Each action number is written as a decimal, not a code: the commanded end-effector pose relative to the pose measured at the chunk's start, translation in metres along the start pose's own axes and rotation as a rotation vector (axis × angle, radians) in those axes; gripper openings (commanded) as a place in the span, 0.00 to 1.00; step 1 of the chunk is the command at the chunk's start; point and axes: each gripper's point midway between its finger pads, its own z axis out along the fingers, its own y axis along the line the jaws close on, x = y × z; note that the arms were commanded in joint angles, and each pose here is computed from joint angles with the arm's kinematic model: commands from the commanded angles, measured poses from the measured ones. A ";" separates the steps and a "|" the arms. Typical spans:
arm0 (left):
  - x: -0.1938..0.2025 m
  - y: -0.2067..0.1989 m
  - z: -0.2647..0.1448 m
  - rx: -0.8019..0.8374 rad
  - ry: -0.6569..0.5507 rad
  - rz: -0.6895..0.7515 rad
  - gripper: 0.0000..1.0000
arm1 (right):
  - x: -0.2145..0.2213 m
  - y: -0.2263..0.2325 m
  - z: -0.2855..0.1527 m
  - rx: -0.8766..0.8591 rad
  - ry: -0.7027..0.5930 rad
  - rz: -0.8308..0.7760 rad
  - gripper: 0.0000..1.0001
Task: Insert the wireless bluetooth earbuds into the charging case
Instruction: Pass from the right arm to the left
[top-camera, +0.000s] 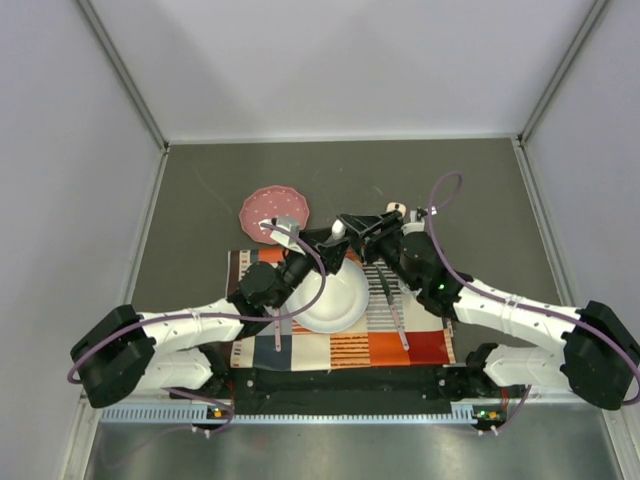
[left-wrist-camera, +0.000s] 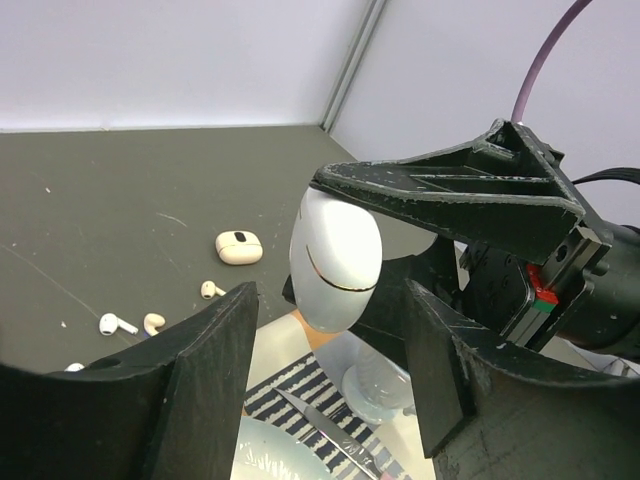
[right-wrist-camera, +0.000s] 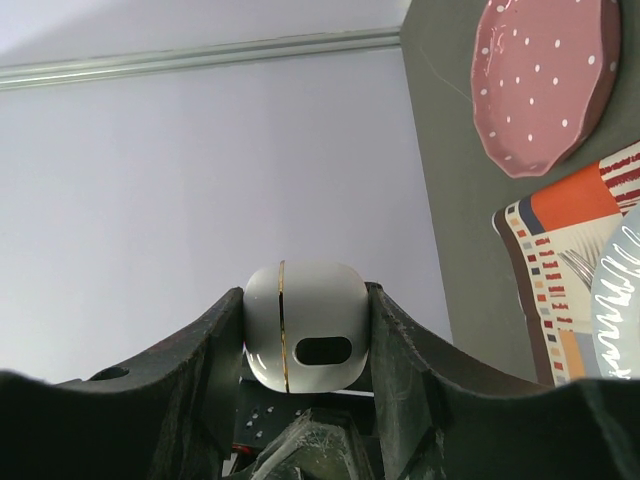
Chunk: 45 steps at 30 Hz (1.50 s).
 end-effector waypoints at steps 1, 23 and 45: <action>-0.030 -0.013 0.010 0.018 -0.103 -0.016 0.62 | 0.007 0.029 -0.009 -0.094 0.031 0.036 0.14; -0.028 -0.012 0.015 -0.008 -0.117 -0.005 0.44 | 0.008 0.027 -0.010 -0.089 0.041 0.031 0.14; -0.028 -0.015 0.019 0.001 -0.109 0.015 0.46 | 0.012 0.027 -0.007 -0.079 0.054 0.008 0.14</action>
